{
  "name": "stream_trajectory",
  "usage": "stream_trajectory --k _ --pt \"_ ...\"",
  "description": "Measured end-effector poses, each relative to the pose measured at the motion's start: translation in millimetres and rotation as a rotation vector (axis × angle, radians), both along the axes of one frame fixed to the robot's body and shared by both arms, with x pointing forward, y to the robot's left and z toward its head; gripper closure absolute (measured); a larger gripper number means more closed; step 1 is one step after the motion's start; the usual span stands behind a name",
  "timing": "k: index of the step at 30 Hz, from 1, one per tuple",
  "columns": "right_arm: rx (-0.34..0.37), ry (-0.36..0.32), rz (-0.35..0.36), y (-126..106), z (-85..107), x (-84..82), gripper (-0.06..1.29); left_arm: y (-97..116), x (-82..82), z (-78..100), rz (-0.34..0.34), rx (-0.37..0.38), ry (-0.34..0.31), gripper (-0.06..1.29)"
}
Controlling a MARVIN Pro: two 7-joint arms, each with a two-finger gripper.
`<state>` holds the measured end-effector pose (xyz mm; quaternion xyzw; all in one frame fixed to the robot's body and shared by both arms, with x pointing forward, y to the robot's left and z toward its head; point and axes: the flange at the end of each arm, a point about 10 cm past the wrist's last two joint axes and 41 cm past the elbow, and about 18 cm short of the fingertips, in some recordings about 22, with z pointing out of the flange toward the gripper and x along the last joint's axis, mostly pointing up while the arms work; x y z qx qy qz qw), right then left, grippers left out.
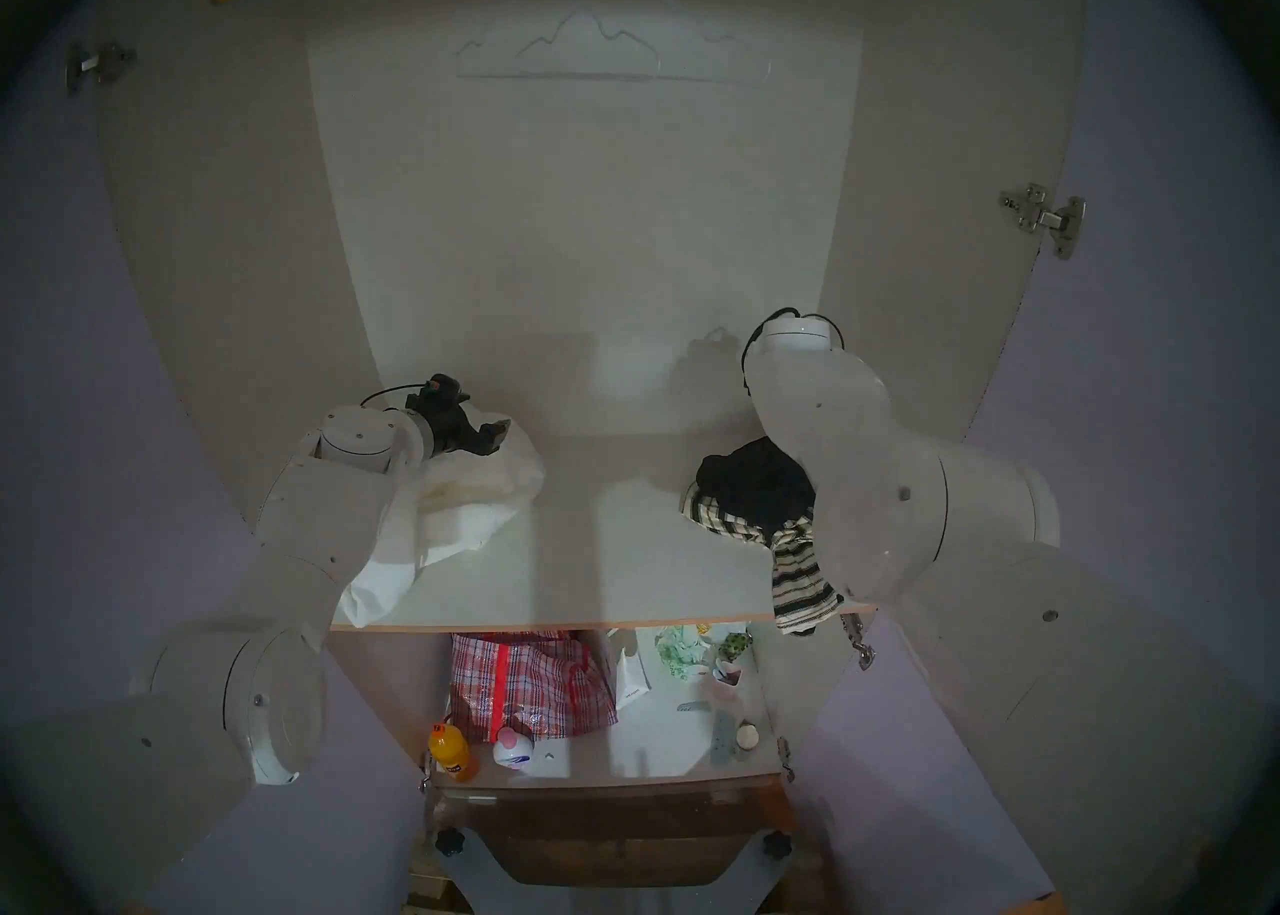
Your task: Sort tops into two piles: light colors and dark colors
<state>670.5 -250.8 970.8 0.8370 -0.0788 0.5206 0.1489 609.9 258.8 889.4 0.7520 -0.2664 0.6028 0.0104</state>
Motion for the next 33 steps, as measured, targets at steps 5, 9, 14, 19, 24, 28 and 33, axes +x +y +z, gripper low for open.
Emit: stream_trajectory --k 5,9,14,19,24,28,33 --pt "-0.081 -0.194 0.185 29.9 17.1 8.6 -0.02 -0.1 0.0 -0.1 0.000 0.000 0.000 -0.01" --pt "-0.111 -0.261 0.322 49.6 -1.6 4.0 -0.02 0.0 0.0 -0.3 0.000 0.000 0.001 -0.01" --pt "-0.108 -0.341 0.411 61.1 -29.3 -7.7 -0.02 0.1 -0.1 -1.1 0.001 0.000 0.002 -0.01" --pt "-0.115 -0.476 0.450 66.9 -32.7 -19.2 -0.02 0.1 -0.2 -2.0 0.001 0.000 0.005 -0.01" --pt "-0.116 -0.645 0.495 76.1 -19.3 -36.2 -0.02 0.2 -0.3 -2.9 0.002 0.000 0.007 -0.01" --pt "-0.109 -0.698 0.505 78.0 -11.8 -48.2 -0.02 0.2 -0.2 -2.9 0.002 0.000 0.007 -0.01" --pt "-0.100 -0.751 0.517 77.3 -1.5 -67.2 -0.02 0.1 -0.1 -2.6 0.002 0.000 0.006 -0.01"
